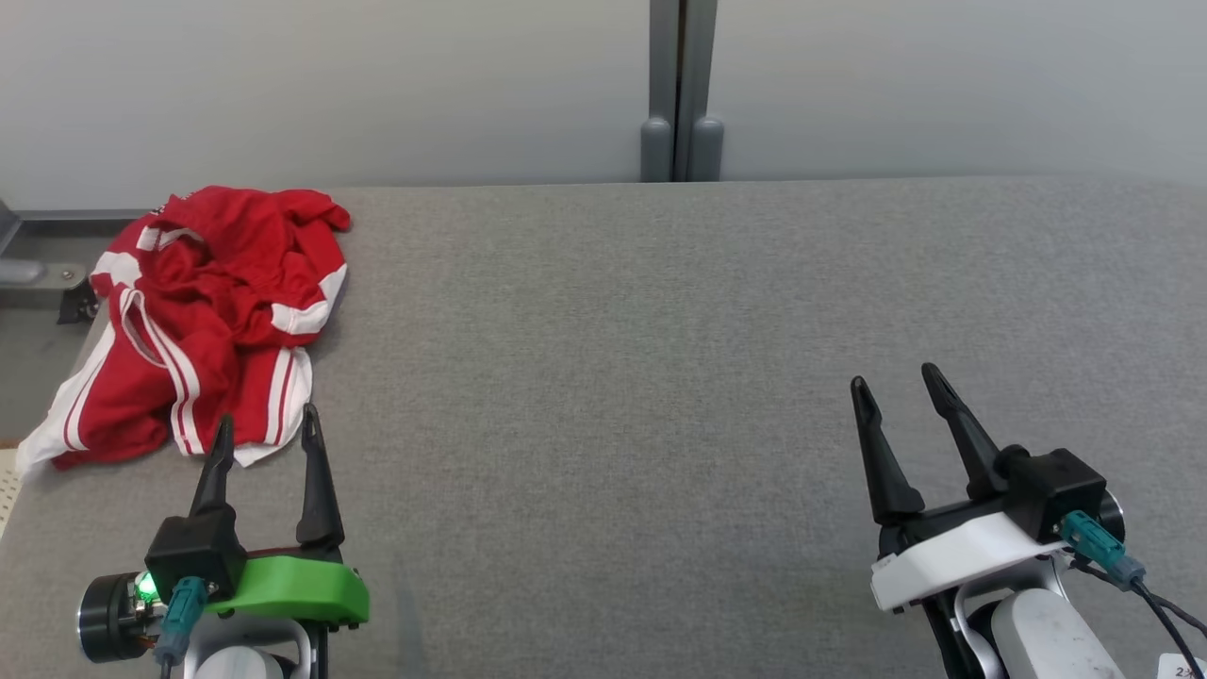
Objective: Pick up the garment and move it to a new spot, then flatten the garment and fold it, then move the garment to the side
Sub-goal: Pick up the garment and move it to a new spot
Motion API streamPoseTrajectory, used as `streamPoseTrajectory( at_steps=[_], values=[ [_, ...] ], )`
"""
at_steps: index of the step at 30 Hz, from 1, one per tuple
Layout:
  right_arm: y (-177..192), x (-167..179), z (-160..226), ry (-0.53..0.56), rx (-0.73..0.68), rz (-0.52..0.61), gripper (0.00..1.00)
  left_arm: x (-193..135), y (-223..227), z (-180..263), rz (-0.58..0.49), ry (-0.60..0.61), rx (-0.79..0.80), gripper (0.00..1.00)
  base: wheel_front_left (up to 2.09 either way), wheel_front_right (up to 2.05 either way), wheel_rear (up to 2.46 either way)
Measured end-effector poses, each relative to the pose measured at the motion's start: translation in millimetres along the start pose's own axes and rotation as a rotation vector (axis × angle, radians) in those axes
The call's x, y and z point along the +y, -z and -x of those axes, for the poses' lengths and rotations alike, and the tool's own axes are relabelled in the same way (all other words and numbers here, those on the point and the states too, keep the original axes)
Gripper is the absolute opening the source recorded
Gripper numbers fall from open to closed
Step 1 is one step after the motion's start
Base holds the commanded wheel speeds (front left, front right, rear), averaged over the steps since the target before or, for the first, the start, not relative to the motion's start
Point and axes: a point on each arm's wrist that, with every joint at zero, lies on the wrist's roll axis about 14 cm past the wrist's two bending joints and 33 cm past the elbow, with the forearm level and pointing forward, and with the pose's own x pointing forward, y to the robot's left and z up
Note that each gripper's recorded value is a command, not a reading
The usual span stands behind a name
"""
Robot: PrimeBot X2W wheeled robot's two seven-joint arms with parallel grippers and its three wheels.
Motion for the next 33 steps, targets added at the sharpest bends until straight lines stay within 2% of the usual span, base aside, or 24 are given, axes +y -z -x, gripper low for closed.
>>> streamPoseTrajectory(
  at_steps=[19, 29, 33],
  values=[
    [24, 101, -41, -0.304, 0.044, -0.097, 1.0, 107, -3, 61, 0.009, -0.349, 0.013, 1.0, 0.0, 0.0, 0.0],
    [34, 134, -51, -0.396, 0.066, -0.126, 1.0, 137, -1, 89, 0.014, -0.465, 0.029, 1.0, 0.0, 0.0, 0.0],
    [36, 137, -49, -0.407, 0.072, -0.131, 1.0, 141, -5, 89, 0.058, -0.481, 0.004, 1.0, 0.0, 0.0, 0.0]
  ],
)
